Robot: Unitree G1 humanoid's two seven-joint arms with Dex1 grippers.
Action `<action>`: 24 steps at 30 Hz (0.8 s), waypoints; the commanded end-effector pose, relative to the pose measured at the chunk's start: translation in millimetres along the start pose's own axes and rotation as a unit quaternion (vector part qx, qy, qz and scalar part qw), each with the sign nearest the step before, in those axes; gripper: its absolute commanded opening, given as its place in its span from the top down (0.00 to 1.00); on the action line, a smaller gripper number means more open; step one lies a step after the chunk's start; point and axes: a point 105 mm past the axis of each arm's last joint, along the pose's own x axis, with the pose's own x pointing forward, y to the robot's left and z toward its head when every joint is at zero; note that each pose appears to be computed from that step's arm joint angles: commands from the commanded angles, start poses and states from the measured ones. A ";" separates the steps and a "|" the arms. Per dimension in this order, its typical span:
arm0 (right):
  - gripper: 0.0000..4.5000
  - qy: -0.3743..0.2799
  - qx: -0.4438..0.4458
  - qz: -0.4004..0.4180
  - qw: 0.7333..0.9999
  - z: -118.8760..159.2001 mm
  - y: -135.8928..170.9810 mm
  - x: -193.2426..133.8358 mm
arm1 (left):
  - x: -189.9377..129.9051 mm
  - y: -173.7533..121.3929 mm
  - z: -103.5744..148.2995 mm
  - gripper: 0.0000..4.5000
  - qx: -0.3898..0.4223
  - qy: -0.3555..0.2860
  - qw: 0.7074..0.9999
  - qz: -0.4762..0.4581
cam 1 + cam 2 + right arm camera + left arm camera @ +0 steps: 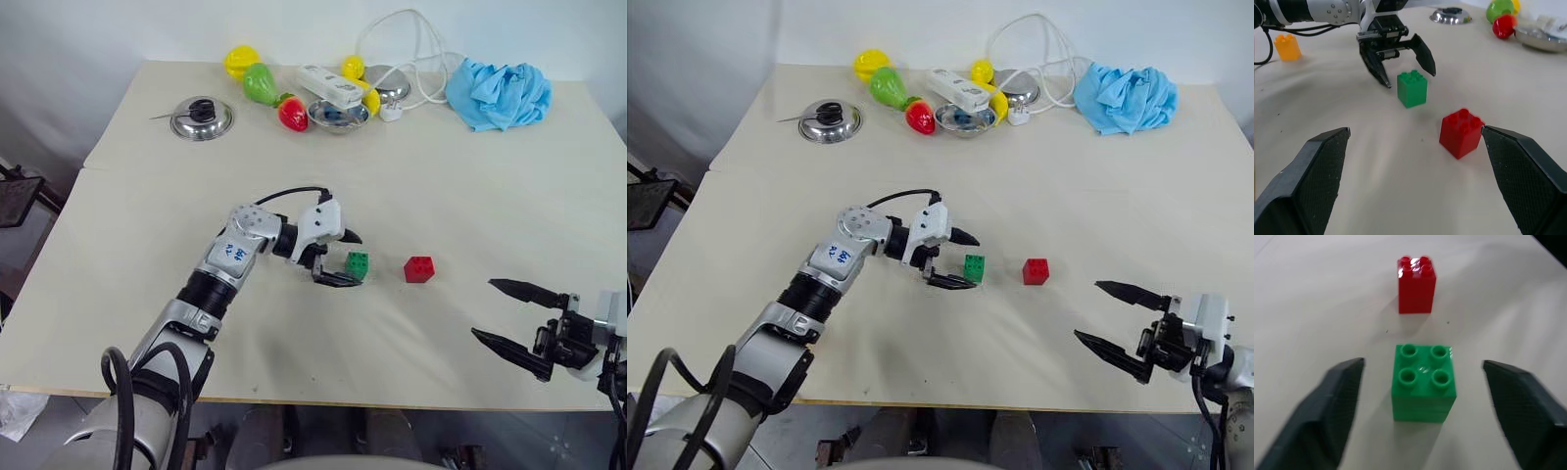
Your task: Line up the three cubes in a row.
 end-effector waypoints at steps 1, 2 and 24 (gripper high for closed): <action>0.00 -0.022 -0.005 0.022 0.999 14.0 1.0 9.7 | -34.2 6.5 48.0 0.00 0.051 -0.066 0.997 -0.004; 0.00 -0.027 0.002 0.029 0.999 15.8 1.2 13.7 | -47.4 6.6 50.8 0.00 0.053 -0.066 0.996 -0.002; 0.00 -0.095 -0.029 0.282 0.954 41.9 43.6 100.3 | -323.5 -159.0 -75.3 0.00 -0.155 -0.009 0.866 0.475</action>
